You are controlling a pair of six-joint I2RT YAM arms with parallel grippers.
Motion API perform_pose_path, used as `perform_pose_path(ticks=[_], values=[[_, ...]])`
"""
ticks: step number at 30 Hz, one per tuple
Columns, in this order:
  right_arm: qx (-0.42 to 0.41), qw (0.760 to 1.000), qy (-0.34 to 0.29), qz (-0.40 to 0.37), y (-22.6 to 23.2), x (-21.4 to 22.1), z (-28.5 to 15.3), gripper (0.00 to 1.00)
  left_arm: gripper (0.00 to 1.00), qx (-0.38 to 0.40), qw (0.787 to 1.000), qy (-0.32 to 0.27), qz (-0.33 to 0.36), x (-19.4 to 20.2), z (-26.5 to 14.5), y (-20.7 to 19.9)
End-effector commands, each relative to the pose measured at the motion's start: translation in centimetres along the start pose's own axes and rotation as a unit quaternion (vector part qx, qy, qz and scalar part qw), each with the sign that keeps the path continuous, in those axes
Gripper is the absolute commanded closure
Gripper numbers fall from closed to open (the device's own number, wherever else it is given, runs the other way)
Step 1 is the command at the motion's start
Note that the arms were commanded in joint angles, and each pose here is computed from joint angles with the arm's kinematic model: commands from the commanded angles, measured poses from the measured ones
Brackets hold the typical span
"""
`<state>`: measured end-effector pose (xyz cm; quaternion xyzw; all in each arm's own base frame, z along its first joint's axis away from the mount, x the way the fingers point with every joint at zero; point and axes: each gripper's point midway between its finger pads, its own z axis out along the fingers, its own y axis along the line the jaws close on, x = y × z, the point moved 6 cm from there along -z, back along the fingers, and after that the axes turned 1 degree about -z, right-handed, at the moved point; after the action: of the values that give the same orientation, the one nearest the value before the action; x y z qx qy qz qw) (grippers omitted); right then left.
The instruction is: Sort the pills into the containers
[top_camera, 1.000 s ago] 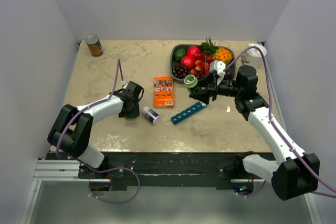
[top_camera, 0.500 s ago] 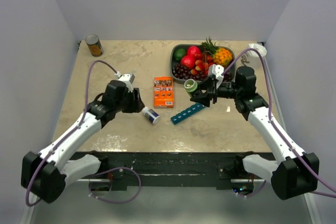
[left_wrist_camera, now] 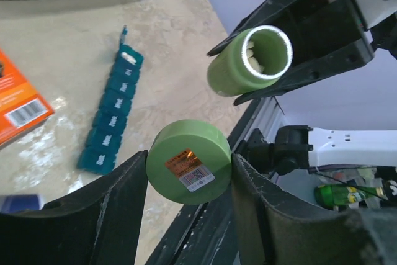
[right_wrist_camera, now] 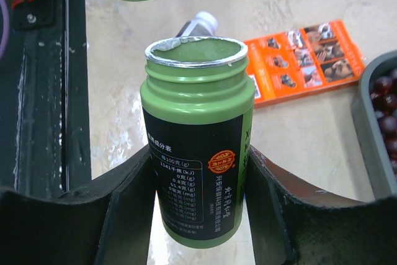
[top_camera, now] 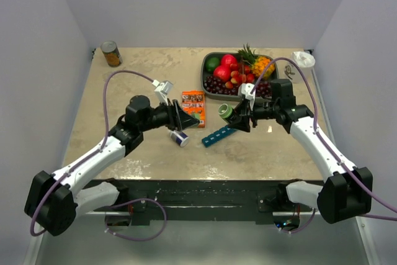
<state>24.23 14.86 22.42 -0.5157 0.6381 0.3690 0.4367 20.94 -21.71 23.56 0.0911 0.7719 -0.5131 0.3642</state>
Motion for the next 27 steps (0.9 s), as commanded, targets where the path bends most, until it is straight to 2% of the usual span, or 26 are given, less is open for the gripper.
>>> perform_pose_path(ticks=[1, 7, 14, 27], values=[[0.009, 0.999, 0.015, -0.04, 0.2, -0.7, -0.7, 0.92, 0.92, 0.083, 0.996, -0.02, 0.019, -1.9, 2.1, -3.5], [0.012, 0.999, 0.029, -0.039, 0.2, -0.3, -0.5, 0.92, 0.92, 0.112, 0.993, -0.013, 0.017, -2.0, 4.6, -5.1], [0.006, 0.997, 0.06, -0.058, 0.9, -0.2, 0.2, 0.93, 0.92, 0.111, 0.994, 0.003, 0.015, -1.9, 6.4, -4.8], [0.0, 0.994, 0.085, -0.07, 1.0, -1.1, 0.7, 0.94, 0.93, 0.103, 0.993, 0.048, 0.016, -0.5, 7.0, -4.2]])
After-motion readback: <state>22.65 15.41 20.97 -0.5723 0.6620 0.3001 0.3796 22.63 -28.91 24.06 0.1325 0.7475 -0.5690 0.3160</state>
